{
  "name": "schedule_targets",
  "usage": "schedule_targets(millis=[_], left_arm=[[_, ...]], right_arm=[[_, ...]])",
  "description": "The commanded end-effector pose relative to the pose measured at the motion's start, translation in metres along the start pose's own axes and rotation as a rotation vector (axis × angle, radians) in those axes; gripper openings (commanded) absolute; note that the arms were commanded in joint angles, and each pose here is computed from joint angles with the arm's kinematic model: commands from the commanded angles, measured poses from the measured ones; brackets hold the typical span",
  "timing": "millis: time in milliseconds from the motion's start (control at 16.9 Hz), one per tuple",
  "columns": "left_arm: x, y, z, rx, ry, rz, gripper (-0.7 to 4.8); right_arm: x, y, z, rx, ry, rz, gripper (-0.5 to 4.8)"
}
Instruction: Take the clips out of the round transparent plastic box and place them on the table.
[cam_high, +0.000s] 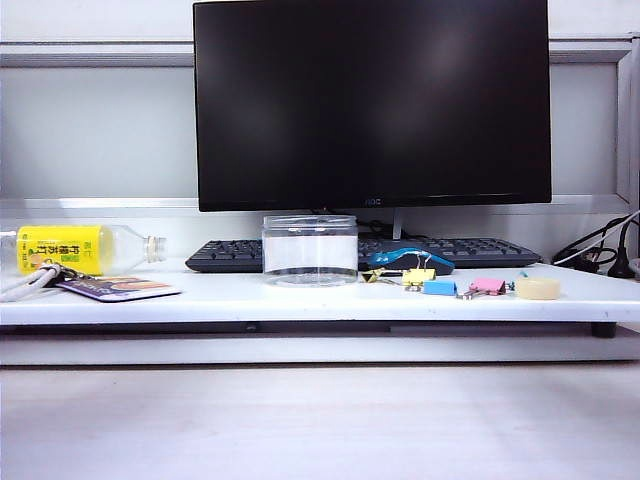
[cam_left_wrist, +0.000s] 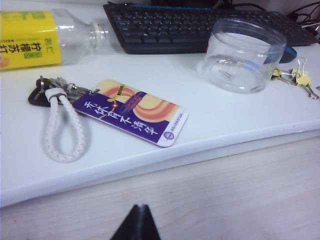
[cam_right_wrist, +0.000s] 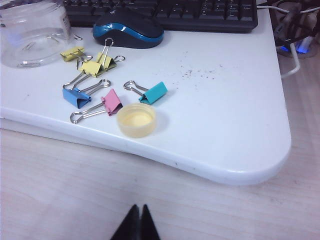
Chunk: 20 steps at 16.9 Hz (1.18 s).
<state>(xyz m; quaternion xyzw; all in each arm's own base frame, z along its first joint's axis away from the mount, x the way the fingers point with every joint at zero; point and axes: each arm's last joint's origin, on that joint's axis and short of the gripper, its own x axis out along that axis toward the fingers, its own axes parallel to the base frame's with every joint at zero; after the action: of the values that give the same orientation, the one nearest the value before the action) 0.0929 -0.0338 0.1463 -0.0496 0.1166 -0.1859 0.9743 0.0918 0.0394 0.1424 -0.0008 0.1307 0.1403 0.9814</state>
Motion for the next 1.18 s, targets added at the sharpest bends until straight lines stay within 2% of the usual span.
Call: schedule_targets(millis=[59, 296, 473, 651, 710, 947, 1183], left_arm=[[0.0, 0.0, -0.003, -0.001, 0.024, 0.006, -0.05], [-0.001, 0.004, -0.001, -0.009, 0.004, 0.024, -0.05], [-0.003, 0.017, 0.0, -0.039, -0.015, 0.147, -0.05], [-0.006, 0.028, 0.002, -0.063, -0.037, 0.262, -0.05], [-0.008, 0.028, 0.003, -0.06, -0.063, 0.269, -0.05], [-0.009, 0.028, 0.004, -0.056, -0.079, 0.267, -0.06], [-0.009, 0.028, 0.004, -0.056, -0.079, 0.266, -0.05]], right_arm=[[0.0, 0.0, 0.0, -0.001, 0.003, 0.0, 0.0], [0.0, 0.0, 0.0, 0.0, 0.003, -0.002, 0.0], [0.0, -0.002, 0.0, 0.004, 0.002, -0.016, 0.0], [0.0, -0.009, 0.001, 0.023, -0.008, -0.083, 0.0], [-0.001, -0.015, 0.002, 0.042, -0.032, -0.148, 0.0], [-0.007, -0.027, 0.008, 0.074, -0.116, -0.265, 0.0], [-0.008, -0.032, 0.009, 0.085, -0.123, -0.32, 0.0]])
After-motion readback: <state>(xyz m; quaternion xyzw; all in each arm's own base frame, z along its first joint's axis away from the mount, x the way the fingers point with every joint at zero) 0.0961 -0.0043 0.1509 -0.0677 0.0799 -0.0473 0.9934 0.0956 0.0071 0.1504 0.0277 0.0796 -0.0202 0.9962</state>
